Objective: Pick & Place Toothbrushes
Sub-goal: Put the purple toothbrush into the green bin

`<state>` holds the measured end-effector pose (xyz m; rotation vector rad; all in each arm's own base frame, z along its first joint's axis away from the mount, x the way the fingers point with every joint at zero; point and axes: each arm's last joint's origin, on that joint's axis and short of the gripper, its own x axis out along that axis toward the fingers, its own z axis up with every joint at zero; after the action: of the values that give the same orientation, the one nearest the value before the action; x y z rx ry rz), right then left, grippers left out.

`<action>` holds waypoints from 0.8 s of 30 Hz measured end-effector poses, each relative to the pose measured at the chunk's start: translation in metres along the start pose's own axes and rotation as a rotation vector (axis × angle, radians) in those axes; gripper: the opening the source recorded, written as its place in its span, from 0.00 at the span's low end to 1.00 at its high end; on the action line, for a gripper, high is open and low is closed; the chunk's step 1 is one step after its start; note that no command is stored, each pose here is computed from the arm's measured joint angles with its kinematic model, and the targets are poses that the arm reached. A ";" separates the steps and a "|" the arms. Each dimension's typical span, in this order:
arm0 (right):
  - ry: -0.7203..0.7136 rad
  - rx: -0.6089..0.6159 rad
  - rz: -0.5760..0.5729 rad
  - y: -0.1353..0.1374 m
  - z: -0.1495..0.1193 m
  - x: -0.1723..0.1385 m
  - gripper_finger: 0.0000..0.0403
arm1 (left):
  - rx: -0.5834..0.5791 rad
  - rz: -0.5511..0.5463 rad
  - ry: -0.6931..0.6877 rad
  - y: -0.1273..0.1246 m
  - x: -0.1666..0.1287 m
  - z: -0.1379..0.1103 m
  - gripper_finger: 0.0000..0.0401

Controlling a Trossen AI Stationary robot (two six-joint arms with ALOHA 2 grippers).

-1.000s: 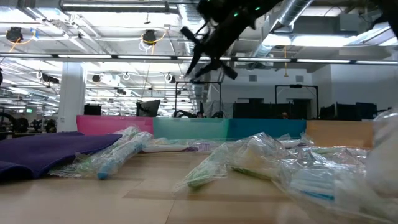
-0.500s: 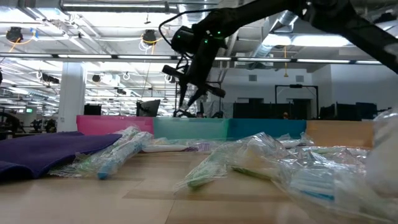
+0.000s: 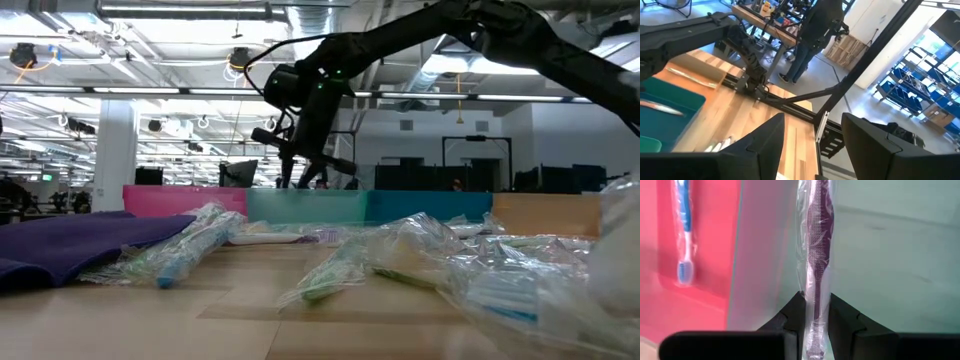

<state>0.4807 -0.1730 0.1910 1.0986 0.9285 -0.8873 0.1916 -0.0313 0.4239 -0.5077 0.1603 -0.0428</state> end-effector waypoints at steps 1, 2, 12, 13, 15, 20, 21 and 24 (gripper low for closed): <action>-0.003 0.014 0.006 0.000 0.001 0.000 0.13 | 0.001 0.007 -0.004 0.000 0.000 0.000 0.48; -0.009 0.026 0.015 0.000 0.003 0.000 0.13 | 0.001 0.010 -0.006 -0.001 0.000 0.000 0.48; -0.022 0.075 -0.025 -0.006 0.008 0.012 0.13 | 0.000 0.020 -0.012 -0.001 0.000 0.000 0.48; -0.023 0.077 -0.026 -0.006 0.008 0.012 0.13 | 0.000 0.019 -0.012 -0.001 0.000 -0.001 0.48; -0.020 0.077 -0.034 -0.006 0.007 0.014 0.13 | 0.001 0.021 -0.012 -0.001 0.000 -0.001 0.48; -0.001 0.073 -0.012 -0.005 0.006 0.014 0.13 | 0.007 0.023 -0.014 -0.001 0.000 -0.001 0.48; 0.003 0.068 -0.012 -0.005 0.006 0.014 0.13 | 0.010 0.025 -0.015 -0.001 0.000 -0.001 0.48; 0.025 0.061 -0.002 -0.005 0.006 0.014 0.13 | 0.022 0.038 -0.022 -0.001 0.000 0.000 0.48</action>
<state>0.4816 -0.1816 0.1773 1.1637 0.9278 -0.9107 0.1913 -0.0322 0.4240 -0.4824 0.1476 -0.0014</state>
